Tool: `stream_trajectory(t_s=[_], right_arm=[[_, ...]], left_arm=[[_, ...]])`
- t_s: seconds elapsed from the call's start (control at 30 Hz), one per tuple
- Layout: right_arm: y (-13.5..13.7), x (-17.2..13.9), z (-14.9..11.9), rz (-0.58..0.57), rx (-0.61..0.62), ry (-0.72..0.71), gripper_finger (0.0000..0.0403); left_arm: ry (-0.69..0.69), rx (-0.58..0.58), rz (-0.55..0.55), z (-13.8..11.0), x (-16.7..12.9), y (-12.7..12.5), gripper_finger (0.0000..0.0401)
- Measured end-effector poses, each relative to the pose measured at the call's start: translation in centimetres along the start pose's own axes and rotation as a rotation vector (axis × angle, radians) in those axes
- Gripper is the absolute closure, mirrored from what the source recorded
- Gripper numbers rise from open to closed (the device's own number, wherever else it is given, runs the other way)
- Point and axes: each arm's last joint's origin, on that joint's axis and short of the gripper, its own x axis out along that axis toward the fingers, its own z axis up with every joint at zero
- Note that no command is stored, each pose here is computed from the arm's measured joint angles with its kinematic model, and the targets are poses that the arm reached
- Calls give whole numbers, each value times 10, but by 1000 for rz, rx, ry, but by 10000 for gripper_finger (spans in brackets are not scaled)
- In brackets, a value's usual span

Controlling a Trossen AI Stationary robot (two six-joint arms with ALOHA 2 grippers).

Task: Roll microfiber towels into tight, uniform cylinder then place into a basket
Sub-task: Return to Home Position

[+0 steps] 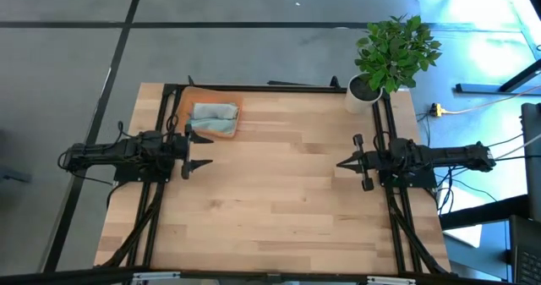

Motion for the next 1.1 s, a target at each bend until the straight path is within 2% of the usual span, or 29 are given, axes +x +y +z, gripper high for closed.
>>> stream_trajectory(t_s=[0.17, 0.43, 0.7, 1.1], right_arm=[[0, 0, 0, -2, -10, -2, 389], [0, 0, 0, -5, -172, -1, 389], [0, 0, 0, -3, -105, -2, 389], [0, 0, 0, -2, -108, -3, 389]], left_arm=[[0, -3, 0, 0, 0, 0, 85], [0, -113, 0, 0, 0, 0, 85], [0, -106, 0, 0, 0, 0, 85], [0, -106, 0, 0, 0, 0, 85]])
